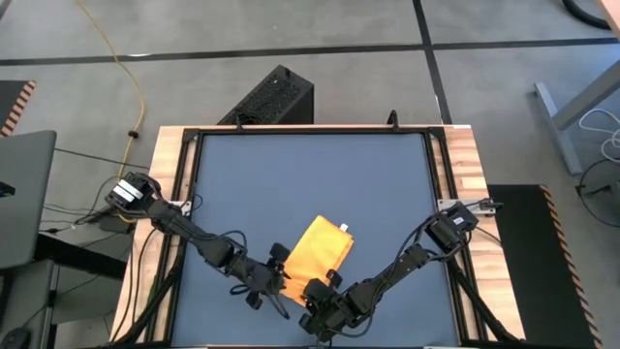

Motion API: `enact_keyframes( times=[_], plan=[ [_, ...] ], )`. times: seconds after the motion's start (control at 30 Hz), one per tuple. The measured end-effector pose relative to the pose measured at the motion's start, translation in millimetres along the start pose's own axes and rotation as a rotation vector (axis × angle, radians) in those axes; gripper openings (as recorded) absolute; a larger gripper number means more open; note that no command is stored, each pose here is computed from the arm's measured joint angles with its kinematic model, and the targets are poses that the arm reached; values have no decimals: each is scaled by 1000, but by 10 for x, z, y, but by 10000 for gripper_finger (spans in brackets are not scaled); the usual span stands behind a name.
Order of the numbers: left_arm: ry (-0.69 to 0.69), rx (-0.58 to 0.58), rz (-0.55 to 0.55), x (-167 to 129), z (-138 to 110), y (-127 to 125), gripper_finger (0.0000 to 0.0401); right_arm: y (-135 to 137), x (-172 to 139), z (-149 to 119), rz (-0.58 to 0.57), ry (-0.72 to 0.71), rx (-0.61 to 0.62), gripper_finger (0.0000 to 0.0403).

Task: Roll towel
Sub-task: Roll the orange microfiber cloth

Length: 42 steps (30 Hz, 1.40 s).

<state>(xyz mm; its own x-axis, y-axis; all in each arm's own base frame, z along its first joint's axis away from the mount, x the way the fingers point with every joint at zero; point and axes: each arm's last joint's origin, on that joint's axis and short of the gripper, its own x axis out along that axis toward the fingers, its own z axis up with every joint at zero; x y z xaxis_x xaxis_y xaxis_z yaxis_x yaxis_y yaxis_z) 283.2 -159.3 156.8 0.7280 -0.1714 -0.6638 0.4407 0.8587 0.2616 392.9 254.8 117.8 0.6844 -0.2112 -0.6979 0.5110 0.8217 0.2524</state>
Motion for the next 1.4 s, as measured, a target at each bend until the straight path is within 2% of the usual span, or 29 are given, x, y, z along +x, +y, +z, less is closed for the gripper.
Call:
enact_keyframes(
  times=[0.33,0.5,0.6,0.77,0.9,1.03,1.27,1.4],
  plan=[
    [66,-74,-47,277,-183,-17,121,11,1,5,9,-8,50,87],
    [50,-83,-50,317,-188,25,115,28,-23,-21,16,-3,71,87],
    [33,-98,-104,332,-188,72,88,45,-74,-48,17,-2,48,87],
    [20,-208,-259,359,-226,250,12,78,-196,-62,23,-3,25,87],
    [18,-342,-415,368,-281,421,8,87,-257,-50,24,-2,-5,87],
    [53,-447,-513,362,-365,568,4,136,-306,-21,45,2,-66,87],
    [137,-545,-538,348,-485,680,4,329,-430,174,107,-55,-218,87],
    [151,-600,-531,348,-498,710,4,334,-372,296,140,-67,-284,87]
  ],
)
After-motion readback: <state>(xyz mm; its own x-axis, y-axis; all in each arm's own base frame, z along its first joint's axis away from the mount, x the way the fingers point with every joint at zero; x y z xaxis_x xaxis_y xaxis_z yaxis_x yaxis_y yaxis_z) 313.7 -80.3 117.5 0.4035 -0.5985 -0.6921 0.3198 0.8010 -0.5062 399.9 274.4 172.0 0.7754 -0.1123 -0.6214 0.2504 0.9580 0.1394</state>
